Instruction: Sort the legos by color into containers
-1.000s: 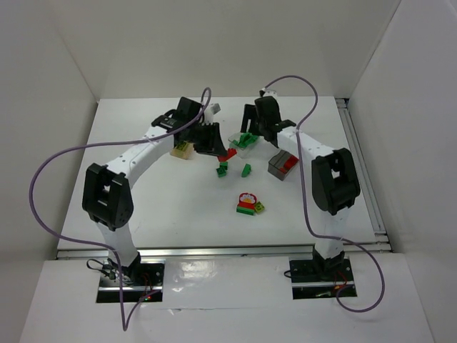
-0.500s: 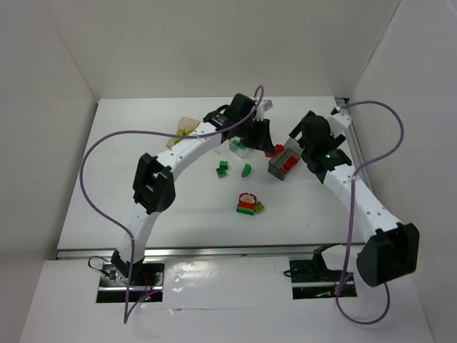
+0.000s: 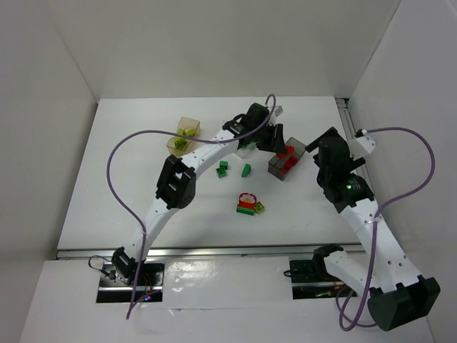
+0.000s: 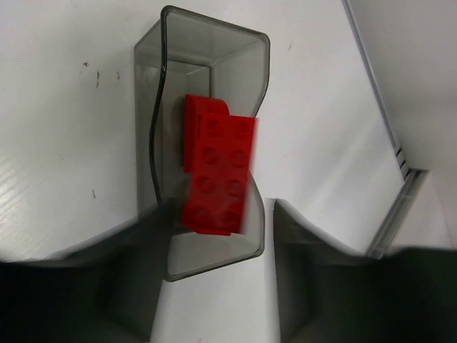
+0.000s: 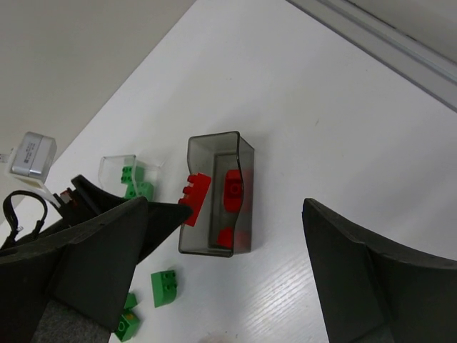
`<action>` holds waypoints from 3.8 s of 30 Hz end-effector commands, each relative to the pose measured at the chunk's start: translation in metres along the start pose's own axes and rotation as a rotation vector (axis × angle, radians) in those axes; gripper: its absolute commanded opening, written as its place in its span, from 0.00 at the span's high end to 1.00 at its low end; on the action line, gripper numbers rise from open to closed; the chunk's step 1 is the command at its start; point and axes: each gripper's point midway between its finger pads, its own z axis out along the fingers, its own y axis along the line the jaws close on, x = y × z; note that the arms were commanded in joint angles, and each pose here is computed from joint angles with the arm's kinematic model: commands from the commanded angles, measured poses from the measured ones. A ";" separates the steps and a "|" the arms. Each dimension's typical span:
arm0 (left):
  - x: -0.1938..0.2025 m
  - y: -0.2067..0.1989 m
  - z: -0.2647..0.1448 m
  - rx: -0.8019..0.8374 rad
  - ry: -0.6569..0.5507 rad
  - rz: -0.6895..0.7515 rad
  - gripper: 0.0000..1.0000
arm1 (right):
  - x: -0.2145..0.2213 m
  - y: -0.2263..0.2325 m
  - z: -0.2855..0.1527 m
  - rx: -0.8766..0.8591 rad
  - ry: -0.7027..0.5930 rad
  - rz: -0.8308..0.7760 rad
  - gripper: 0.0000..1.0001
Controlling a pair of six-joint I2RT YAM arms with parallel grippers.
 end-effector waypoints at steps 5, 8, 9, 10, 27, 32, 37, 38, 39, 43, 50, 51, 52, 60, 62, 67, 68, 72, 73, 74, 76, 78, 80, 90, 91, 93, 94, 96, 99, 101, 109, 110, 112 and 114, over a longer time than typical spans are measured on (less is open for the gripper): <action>-0.024 -0.032 -0.023 0.091 -0.060 0.065 0.14 | -0.013 0.010 -0.002 -0.030 -0.017 -0.035 0.05; -0.026 -0.044 -0.041 0.105 -0.058 0.087 0.13 | 0.003 0.010 0.007 -0.014 0.037 -0.097 0.05; -0.022 -0.044 -0.047 0.096 -0.042 0.079 0.14 | 0.009 0.016 0.007 -0.039 0.068 -0.114 0.05; -0.033 -0.057 -0.071 0.089 -0.076 0.105 0.17 | 0.015 0.016 0.008 -0.040 0.094 -0.127 0.05; 0.053 0.109 -0.272 -0.619 -0.157 -0.197 0.39 | 0.239 -0.018 -0.052 -0.236 0.840 -0.586 0.10; 0.045 0.112 -0.279 -0.627 -0.171 -0.198 0.39 | 0.267 -0.028 -0.068 -0.221 0.890 -0.684 0.19; 0.042 0.112 -0.275 -0.619 -0.166 -0.189 0.39 | 0.288 -0.034 -0.074 -0.217 0.930 -0.830 0.21; 0.042 0.112 -0.275 -0.619 -0.166 -0.189 0.39 | 0.292 -0.035 -0.078 -0.223 0.937 -0.847 0.21; 0.040 0.115 -0.277 -0.624 -0.170 -0.196 0.39 | 0.291 -0.035 -0.076 -0.218 0.929 -0.850 0.21; 0.044 0.116 -0.276 -0.628 -0.162 -0.198 0.40 | 0.302 -0.030 -0.071 -0.248 0.925 -0.884 0.21; 0.047 0.118 -0.275 -0.631 -0.154 -0.200 0.40 | 0.308 -0.002 -0.053 -0.303 0.851 -0.915 0.22; 0.047 0.118 -0.275 -0.631 -0.154 -0.200 0.40 | 0.310 -0.003 -0.049 -0.294 0.843 -0.921 0.25; 0.050 0.119 -0.276 -0.635 -0.145 -0.203 0.40 | 0.310 0.001 -0.049 -0.296 0.841 -0.919 0.28; 0.046 0.121 -0.278 -0.641 -0.147 -0.200 0.40 | 0.294 0.012 -0.053 -0.318 0.808 -0.884 0.67; 0.044 0.122 -0.277 -0.641 -0.144 -0.191 0.40 | 0.281 0.023 -0.053 -0.311 0.773 -0.870 0.69; 0.040 0.139 -0.291 -0.707 -0.164 -0.217 0.40 | 0.252 0.068 -0.063 -0.384 0.700 -0.829 0.69; 0.043 0.145 -0.296 -0.728 -0.161 -0.242 0.40 | 0.251 0.081 -0.063 -0.419 0.694 -0.822 0.69; 0.039 0.170 -0.342 -0.799 -0.247 -0.360 0.37 | 0.255 0.159 -0.055 -0.548 0.644 -0.788 0.69; 0.040 0.174 -0.351 -0.808 -0.266 -0.382 0.35 | 0.256 0.174 -0.051 -0.572 0.625 -0.801 0.69; 0.046 0.180 -0.358 -0.823 -0.270 -0.401 0.34 | 0.256 0.194 -0.048 -0.601 0.597 -0.787 0.69; 0.049 0.194 -0.381 -0.857 -0.313 -0.454 0.30 | 0.263 0.241 -0.038 -0.666 0.555 -0.777 0.69; 0.056 0.201 -0.403 -0.874 -0.349 -0.492 0.29 | 0.252 0.295 -0.042 -0.756 0.509 -0.730 0.69; 0.060 0.200 -0.420 -0.887 -0.385 -0.508 0.28 | 0.282 0.312 -0.025 -0.770 0.515 -0.759 0.69; 0.082 0.210 -0.448 -0.882 -0.400 -0.551 0.28 | 0.318 0.390 0.013 -0.878 0.367 -0.654 0.67; 0.082 0.209 -0.447 -0.873 -0.397 -0.551 0.28 | 0.311 0.398 0.012 -0.897 0.339 -0.644 0.67; 0.082 0.209 -0.448 -0.867 -0.399 -0.557 0.28 | 0.323 0.401 0.021 -0.892 0.325 -0.637 0.66; 0.082 0.209 -0.448 -0.869 -0.395 -0.549 0.28 | 0.317 0.410 0.019 -0.904 0.308 -0.620 0.65; 0.082 0.208 -0.446 -0.858 -0.393 -0.549 0.28 | 0.330 0.409 0.028 -0.893 0.308 -0.625 0.63; 0.082 0.209 -0.448 -0.856 -0.391 -0.546 0.28 | 0.335 0.417 0.034 -0.903 0.277 -0.599 0.60; 0.083 0.211 -0.446 -0.859 -0.378 -0.542 0.28 | 0.341 0.421 0.039 -0.901 0.262 -0.590 0.58; 0.085 0.207 -0.446 -0.846 -0.354 -0.528 0.28 | 0.326 0.434 0.036 -0.917 0.220 -0.538 0.14; 0.089 0.209 -0.444 -0.848 -0.344 -0.533 0.28 | 0.319 0.434 0.034 -0.908 0.211 -0.535 0.14; 0.088 0.205 -0.445 -0.835 -0.350 -0.529 0.28 | 0.289 0.440 0.022 -0.914 0.187 -0.513 0.19; 0.091 0.206 -0.441 -0.827 -0.338 -0.534 0.28 | 0.279 0.428 0.020 -0.883 0.186 -0.525 0.27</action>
